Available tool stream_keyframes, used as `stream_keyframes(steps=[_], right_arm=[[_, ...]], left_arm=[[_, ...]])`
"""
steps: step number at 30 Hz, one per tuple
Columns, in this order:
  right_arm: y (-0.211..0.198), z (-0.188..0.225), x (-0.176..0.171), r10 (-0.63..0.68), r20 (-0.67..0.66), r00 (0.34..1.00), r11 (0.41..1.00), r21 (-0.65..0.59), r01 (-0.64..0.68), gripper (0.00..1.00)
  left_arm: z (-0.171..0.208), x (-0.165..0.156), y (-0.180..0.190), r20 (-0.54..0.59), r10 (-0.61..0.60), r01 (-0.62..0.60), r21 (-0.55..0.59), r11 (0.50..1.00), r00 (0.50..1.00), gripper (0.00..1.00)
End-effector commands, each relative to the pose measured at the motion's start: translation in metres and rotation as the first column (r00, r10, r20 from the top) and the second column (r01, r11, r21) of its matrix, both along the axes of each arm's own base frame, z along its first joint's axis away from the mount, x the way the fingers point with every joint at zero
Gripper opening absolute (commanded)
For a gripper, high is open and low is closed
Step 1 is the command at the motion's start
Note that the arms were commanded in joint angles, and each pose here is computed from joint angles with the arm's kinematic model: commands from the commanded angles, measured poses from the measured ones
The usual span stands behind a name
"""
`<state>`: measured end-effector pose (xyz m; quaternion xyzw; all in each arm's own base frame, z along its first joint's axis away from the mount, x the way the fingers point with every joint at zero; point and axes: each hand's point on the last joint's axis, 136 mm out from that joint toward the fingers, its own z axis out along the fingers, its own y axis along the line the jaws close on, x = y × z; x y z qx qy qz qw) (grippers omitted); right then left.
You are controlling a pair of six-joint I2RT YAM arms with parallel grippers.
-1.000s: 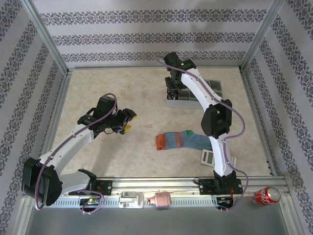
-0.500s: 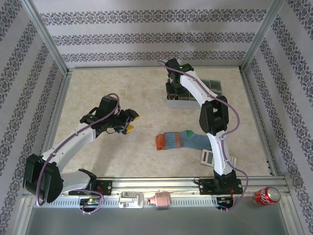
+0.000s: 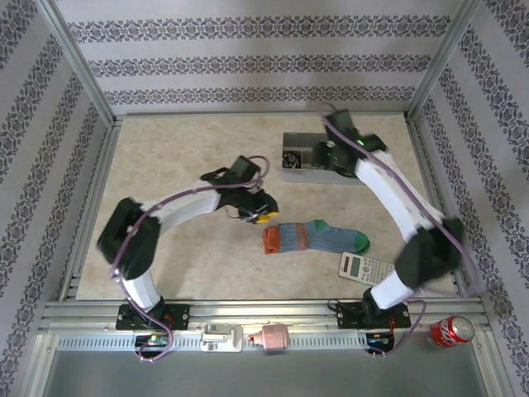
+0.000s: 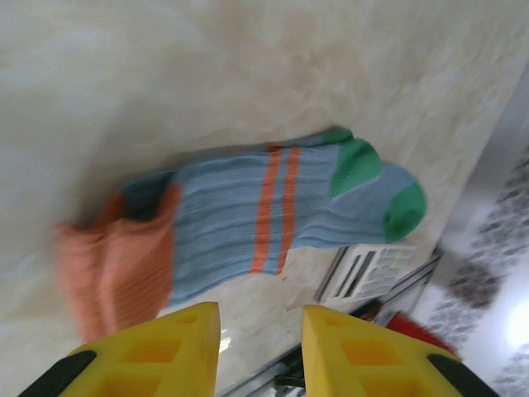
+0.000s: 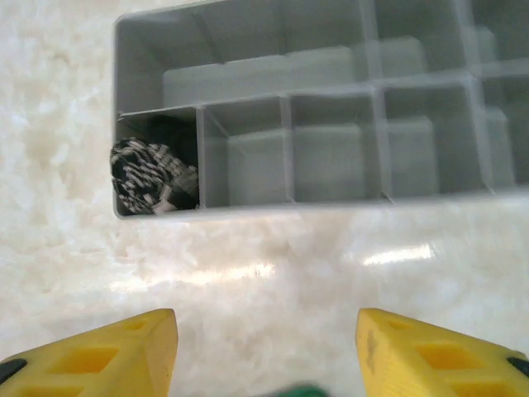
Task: Roll the socks
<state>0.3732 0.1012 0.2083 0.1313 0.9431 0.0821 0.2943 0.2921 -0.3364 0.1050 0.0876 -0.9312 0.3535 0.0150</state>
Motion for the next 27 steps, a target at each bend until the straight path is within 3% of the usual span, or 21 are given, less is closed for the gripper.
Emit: stream_keyframes(steps=[1,6,12,16,21,24,27], right_arm=[[0.001,-0.064,-0.044,-0.132,-0.174,0.976,0.963,0.209,0.168,0.58],[0.001,-0.116,-0.097,-0.183,-0.284,0.941,0.928,0.267,0.261,0.59],[0.015,-0.167,-0.116,-0.153,-0.387,0.909,0.92,0.279,0.274,0.58],[0.048,-0.185,-0.114,-0.079,-0.404,0.911,0.923,0.317,0.22,0.57],[0.134,-0.187,-0.087,0.096,-0.386,0.917,0.939,0.34,0.045,0.57],[0.192,-0.182,-0.06,0.184,-0.362,0.914,0.927,0.372,-0.04,0.56],[0.241,-0.179,-0.026,0.272,-0.327,0.905,0.914,0.381,-0.137,0.56]], left_arm=[[-0.015,-0.016,-0.033,0.029,-0.222,0.219,0.067,0.973,0.975,0.29],[-0.048,-0.021,-0.063,-0.025,-0.299,0.3,0.102,0.948,0.954,0.27],[-0.096,-0.028,-0.028,-0.145,-0.19,0.209,0.133,0.969,0.971,0.25],[-0.104,-0.024,0.017,-0.168,-0.04,0.063,0.138,0.988,0.985,0.23],[-0.101,-0.03,0.083,-0.175,0.13,-0.098,0.178,0.979,0.976,0.23],[-0.102,-0.042,0.137,-0.186,0.27,-0.221,0.247,0.943,0.945,0.23],[-0.103,-0.058,0.189,-0.19,0.429,-0.361,0.312,0.879,0.883,0.23]])
